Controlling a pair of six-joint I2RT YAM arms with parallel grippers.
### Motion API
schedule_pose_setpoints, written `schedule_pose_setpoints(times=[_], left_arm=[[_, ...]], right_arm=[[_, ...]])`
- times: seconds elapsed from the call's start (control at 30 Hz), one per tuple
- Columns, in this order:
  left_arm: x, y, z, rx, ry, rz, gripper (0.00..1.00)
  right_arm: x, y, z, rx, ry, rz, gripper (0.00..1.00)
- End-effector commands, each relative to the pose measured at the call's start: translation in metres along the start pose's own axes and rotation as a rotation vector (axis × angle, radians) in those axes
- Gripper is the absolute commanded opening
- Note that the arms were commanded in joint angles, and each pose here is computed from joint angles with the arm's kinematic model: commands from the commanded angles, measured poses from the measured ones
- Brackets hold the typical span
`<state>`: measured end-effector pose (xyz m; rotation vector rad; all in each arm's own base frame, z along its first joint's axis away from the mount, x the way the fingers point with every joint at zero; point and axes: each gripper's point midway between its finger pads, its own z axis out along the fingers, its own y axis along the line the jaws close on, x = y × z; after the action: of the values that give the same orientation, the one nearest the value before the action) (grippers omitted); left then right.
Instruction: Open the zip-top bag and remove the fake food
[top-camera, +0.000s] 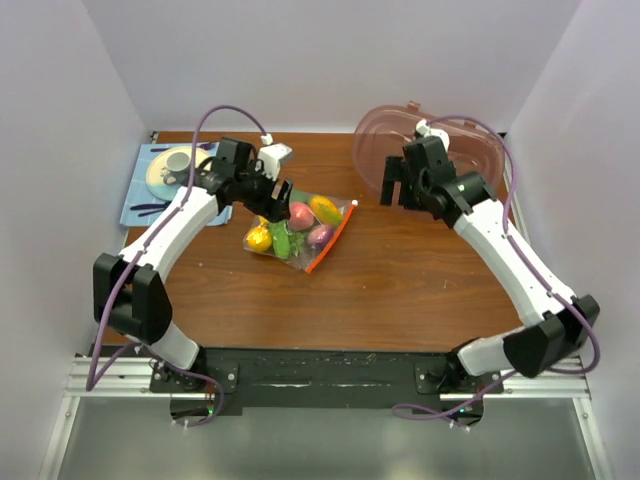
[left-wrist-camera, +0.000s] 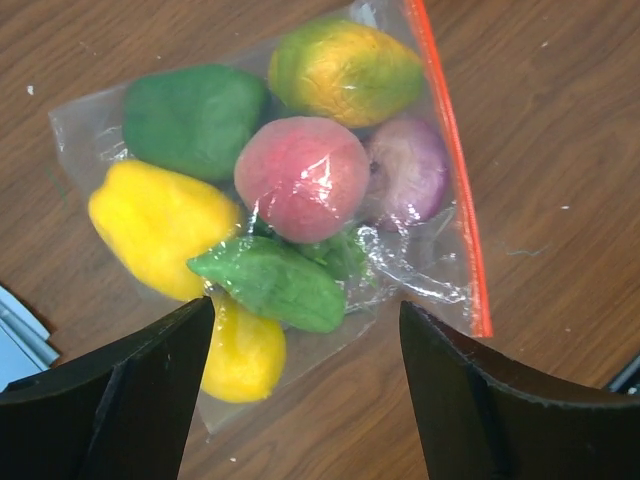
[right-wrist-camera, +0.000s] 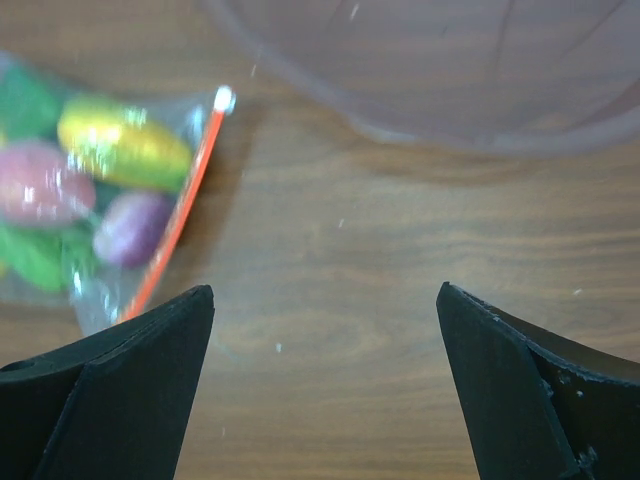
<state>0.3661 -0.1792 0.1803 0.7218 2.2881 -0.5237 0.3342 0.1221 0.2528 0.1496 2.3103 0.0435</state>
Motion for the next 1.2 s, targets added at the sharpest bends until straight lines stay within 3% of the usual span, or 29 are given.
schedule_pose_setpoints(times=[0.0, 0.17, 0.27, 0.33, 0.4, 0.47, 0.83, 1.17], left_arm=[[-0.005, 0.012, 0.013, -0.047, -0.012, 0.084, 0.81], [0.008, -0.001, 0.035, -0.077, 0.056, 0.169, 0.79], [0.013, -0.014, 0.041, -0.052, 0.063, 0.207, 0.8], [0.014, -0.02, 0.042, -0.042, 0.054, 0.232, 0.81], [0.019, -0.025, 0.046, -0.034, 0.054, 0.247, 0.82], [0.024, -0.028, 0.05, -0.026, 0.062, 0.26, 0.82], [0.056, -0.066, 0.071, -0.003, 0.122, 0.408, 0.82], [0.059, -0.064, 0.072, -0.03, 0.083, 0.407, 0.85]], right_arm=[[-0.056, -0.026, 0.007, 0.126, -0.115, 0.07, 0.95], [-0.095, -0.035, 0.052, 0.102, -0.119, 0.15, 0.8], [-0.109, -0.04, 0.083, 0.127, -0.098, 0.162, 0.63], [-0.112, -0.043, 0.097, 0.149, -0.089, 0.161, 0.46], [-0.103, -0.045, 0.122, 0.164, -0.048, 0.164, 0.36], [-0.093, -0.049, 0.141, 0.194, -0.016, 0.16, 0.2], [0.003, -0.11, 0.161, 0.472, 0.113, 0.165, 0.07], [0.066, -0.09, 0.125, 0.366, 0.176, 0.173, 0.04]])
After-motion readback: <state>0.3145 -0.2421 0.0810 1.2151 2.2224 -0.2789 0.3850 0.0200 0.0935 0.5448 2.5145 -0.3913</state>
